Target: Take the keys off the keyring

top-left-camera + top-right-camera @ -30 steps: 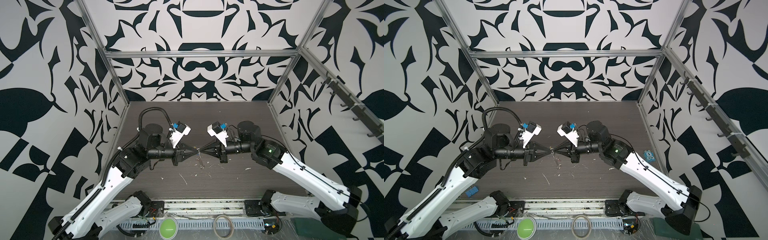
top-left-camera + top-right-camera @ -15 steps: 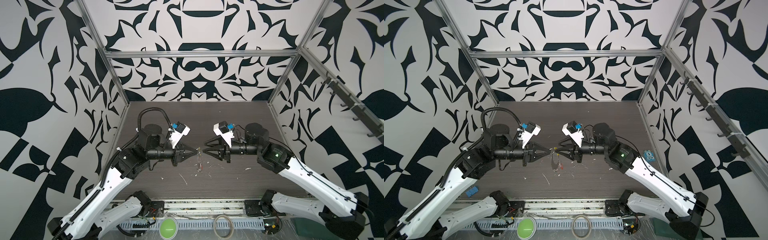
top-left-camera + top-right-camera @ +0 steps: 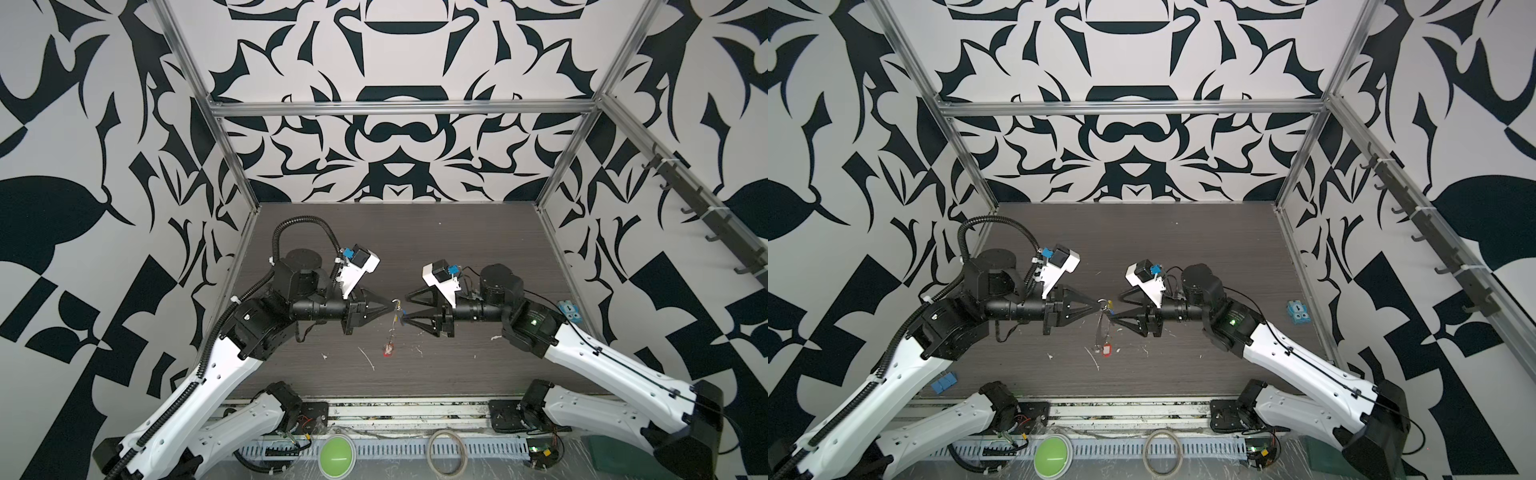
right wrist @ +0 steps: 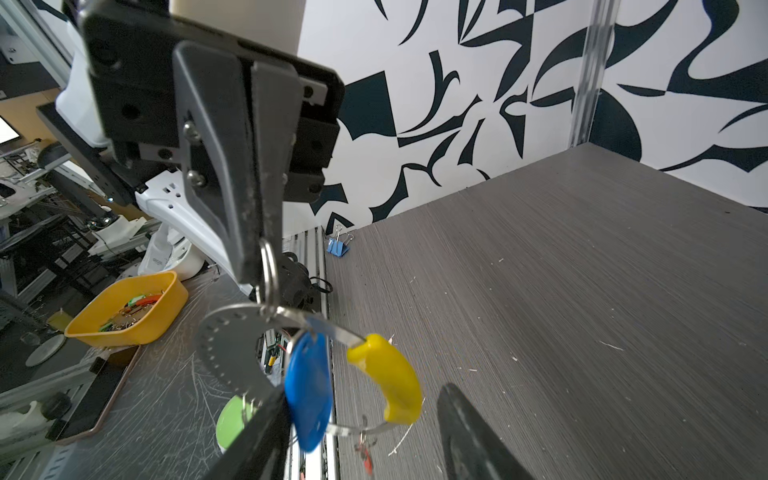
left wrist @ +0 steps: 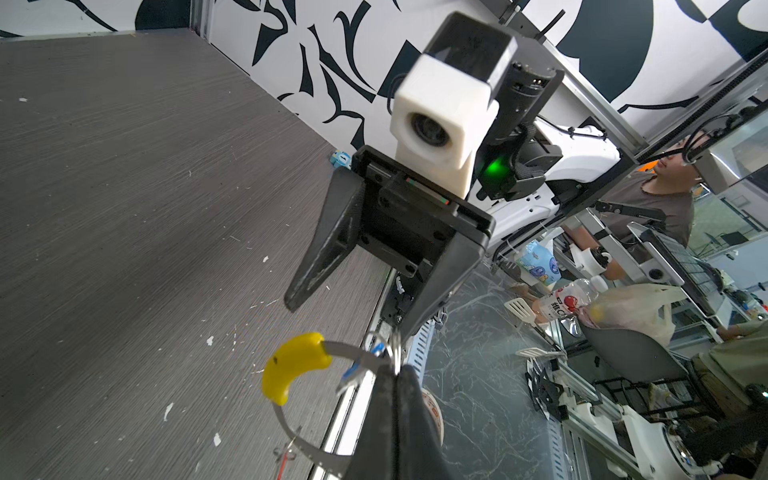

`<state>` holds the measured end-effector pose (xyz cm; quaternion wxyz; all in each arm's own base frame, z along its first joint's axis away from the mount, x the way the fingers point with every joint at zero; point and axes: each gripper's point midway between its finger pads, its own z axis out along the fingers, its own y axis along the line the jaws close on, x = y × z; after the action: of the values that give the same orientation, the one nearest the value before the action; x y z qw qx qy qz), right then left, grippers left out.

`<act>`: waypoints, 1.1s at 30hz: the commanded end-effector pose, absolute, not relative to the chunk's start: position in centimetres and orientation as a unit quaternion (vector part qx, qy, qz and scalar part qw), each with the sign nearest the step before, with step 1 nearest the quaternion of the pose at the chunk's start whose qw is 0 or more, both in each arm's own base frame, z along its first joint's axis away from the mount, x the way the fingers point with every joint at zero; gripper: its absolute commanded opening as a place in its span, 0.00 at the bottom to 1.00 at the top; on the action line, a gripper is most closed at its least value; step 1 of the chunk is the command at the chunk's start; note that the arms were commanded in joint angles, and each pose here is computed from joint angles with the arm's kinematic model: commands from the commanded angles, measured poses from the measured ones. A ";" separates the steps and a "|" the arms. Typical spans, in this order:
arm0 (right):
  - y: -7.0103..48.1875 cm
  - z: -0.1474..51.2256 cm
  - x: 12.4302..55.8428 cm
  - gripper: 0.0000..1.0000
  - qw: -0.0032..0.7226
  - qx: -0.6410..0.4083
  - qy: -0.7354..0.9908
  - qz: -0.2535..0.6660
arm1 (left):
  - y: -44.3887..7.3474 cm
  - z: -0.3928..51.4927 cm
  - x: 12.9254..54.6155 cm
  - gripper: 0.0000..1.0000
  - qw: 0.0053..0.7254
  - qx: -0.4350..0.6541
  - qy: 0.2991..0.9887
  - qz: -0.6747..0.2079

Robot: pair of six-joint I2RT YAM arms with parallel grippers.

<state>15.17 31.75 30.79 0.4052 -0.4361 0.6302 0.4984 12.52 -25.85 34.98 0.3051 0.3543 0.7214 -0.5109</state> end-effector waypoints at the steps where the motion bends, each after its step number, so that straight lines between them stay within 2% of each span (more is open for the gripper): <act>1: 32.2 34.4 14.2 0.59 0.433 -0.450 0.573 0.531 | -25.7 36.1 11.8 0.00 0.311 0.362 0.706 -0.523; 12: 33.0 34.5 14.1 0.55 0.425 -0.457 0.571 0.534 | -25.5 36.3 12.0 0.00 0.321 0.354 0.707 -0.521; 20: 32.1 34.2 14.9 0.55 0.449 -0.430 0.597 0.507 | -25.2 35.6 12.6 0.00 0.332 0.336 0.717 -0.513; 24: 32.0 33.8 15.1 0.55 0.452 -0.409 0.608 0.509 | -25.0 35.0 14.2 0.00 0.360 0.303 0.728 -0.499; 33: 32.0 34.7 17.0 0.59 0.527 -0.327 0.614 0.488 | -23.9 34.2 18.3 0.00 0.431 0.189 0.741 -0.479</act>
<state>15.67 32.23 31.50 0.4655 -0.3712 0.6361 0.4909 16.68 -24.32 32.10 0.3806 0.2324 0.7595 -0.4736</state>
